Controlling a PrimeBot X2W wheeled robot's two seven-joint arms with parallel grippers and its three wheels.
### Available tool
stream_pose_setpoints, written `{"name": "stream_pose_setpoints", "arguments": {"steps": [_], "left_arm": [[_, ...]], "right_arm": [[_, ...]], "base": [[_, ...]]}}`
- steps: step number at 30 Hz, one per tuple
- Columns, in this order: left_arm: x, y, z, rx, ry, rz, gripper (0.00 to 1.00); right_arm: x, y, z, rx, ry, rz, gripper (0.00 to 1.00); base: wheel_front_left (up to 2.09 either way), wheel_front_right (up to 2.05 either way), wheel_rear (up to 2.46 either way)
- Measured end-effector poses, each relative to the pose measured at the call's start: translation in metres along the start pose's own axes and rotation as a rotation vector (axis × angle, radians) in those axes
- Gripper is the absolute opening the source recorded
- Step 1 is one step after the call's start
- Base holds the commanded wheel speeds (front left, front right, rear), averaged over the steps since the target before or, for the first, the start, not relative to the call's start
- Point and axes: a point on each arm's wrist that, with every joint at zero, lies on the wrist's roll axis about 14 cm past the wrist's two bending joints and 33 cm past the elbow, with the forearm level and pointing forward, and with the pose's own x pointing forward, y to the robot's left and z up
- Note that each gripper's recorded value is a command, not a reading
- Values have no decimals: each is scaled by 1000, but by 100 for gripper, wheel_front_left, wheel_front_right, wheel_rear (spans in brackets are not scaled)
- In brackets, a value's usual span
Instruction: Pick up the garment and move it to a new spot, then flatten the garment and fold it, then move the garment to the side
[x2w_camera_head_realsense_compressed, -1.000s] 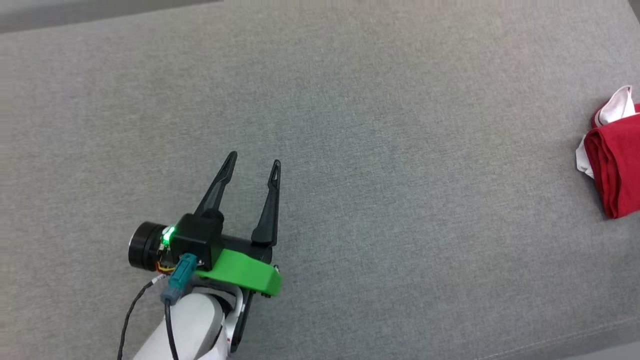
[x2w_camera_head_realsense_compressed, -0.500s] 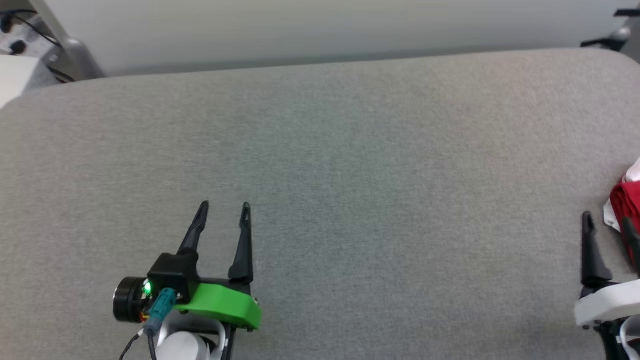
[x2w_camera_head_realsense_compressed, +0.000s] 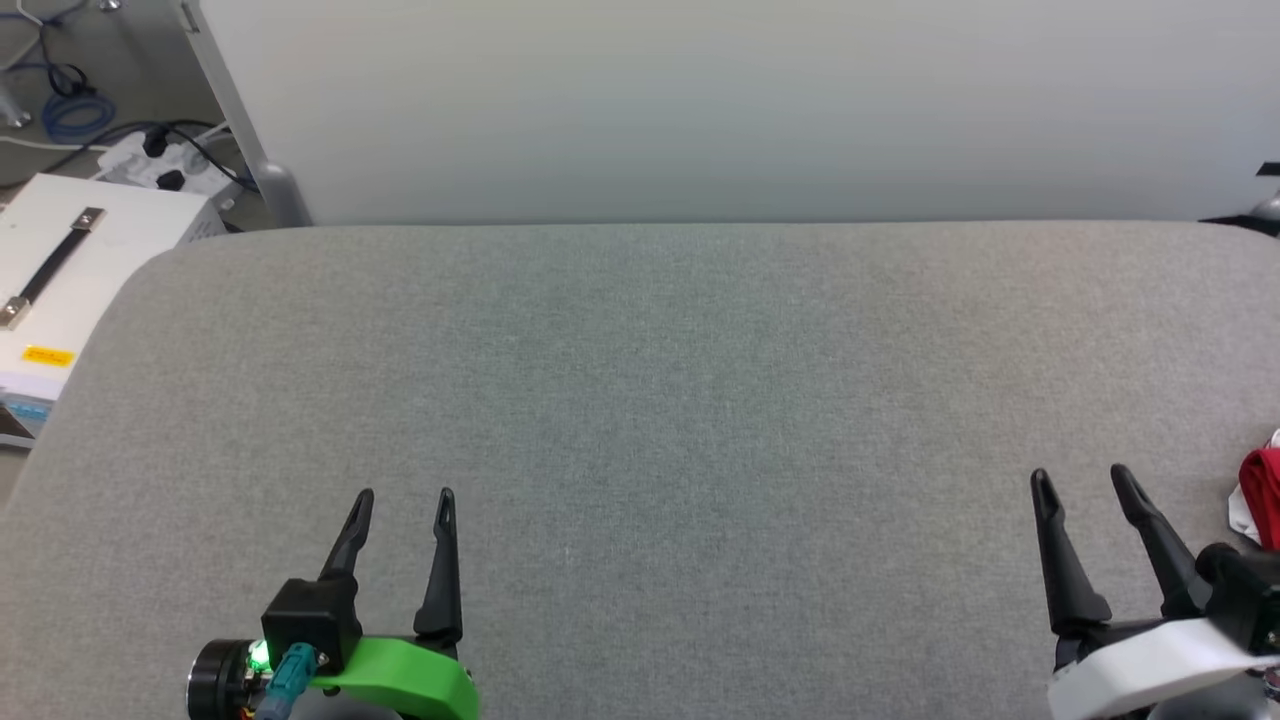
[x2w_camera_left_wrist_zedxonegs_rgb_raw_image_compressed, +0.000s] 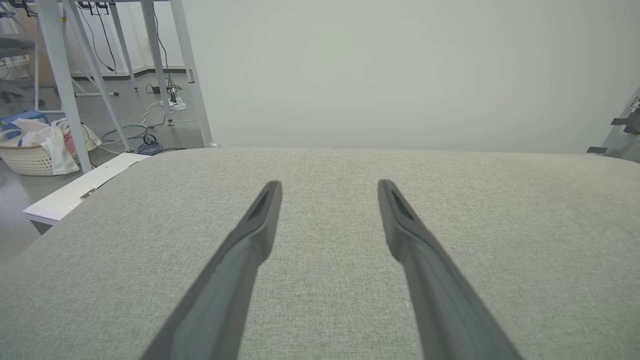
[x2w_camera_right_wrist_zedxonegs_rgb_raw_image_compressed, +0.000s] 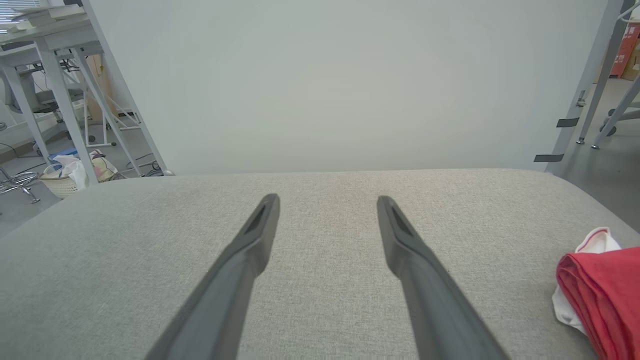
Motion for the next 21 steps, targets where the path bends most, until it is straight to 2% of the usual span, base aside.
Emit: {"name": "stream_pose_setpoints", "arguments": {"steps": [10,21], "left_arm": [[-13,3,5,5,-17,11,100],[-14,1,-4,10,12,1,100]], "right_arm": [[-23,2,4,-24,23,-14,100],[-26,1,4,-28,28,-27,100]], "base": [[0,0,0],[0,0,0]]}}
